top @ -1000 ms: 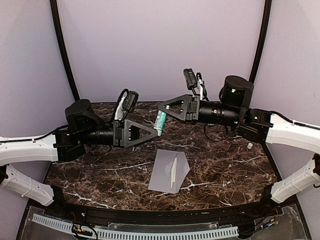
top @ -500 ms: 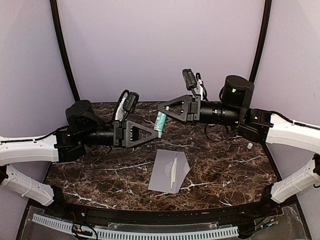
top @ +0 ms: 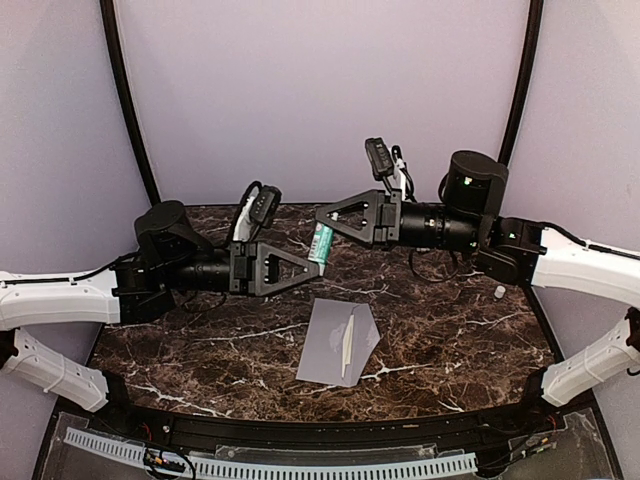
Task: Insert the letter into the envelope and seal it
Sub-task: Unscrew the solid glue.
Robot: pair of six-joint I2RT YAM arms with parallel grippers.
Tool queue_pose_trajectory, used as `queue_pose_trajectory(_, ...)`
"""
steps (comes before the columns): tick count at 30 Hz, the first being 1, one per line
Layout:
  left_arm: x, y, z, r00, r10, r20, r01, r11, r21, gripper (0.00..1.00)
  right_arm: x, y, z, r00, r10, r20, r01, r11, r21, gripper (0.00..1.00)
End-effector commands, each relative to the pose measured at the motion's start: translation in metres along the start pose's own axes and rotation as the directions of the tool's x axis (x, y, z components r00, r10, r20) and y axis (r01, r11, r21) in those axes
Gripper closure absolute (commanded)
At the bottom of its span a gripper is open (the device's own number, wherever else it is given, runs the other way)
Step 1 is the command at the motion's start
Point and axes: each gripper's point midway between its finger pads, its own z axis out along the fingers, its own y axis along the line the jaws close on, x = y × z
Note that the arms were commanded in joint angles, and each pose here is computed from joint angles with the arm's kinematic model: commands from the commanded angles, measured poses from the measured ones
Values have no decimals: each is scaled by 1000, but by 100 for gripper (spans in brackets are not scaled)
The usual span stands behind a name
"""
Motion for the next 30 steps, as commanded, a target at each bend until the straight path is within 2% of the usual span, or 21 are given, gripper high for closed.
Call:
queue_pose_trajectory(1, 1, -5, 0, 1000, 18, 0, -18, 999, 29, 81, -13, 12, -4, 999, -25, 48, 27, 999, -29, 98)
queue_pose_trajectory(8, -2, 1, -2, 999, 28, 27, -27, 1000, -13, 92, -14, -2, -4, 998, -28, 60, 25, 999, 45, 100)
queue_pose_trajectory(14, -10, 20, -5, 997, 44, 57, -35, 989, -143, 100, -14, -21, -3, 998, -17, 67, 7, 989, 146, 100)
queue_pose_trajectory(17, -10, 34, -9, 997, 38, 67, -22, 974, -224, 100, -12, -37, 0, 998, -1, 61, -13, 973, 230, 100)
queue_pose_trajectory(22, -11, 56, -15, 996, 32, 79, -3, 939, -343, 100, -1, -76, 4, 998, 47, 43, -61, 904, 424, 100)
queue_pose_trajectory(30, 0, 84, -19, 998, 2, 55, 22, 895, -445, 100, 23, -127, 4, 987, 141, 78, -158, 751, 641, 100)
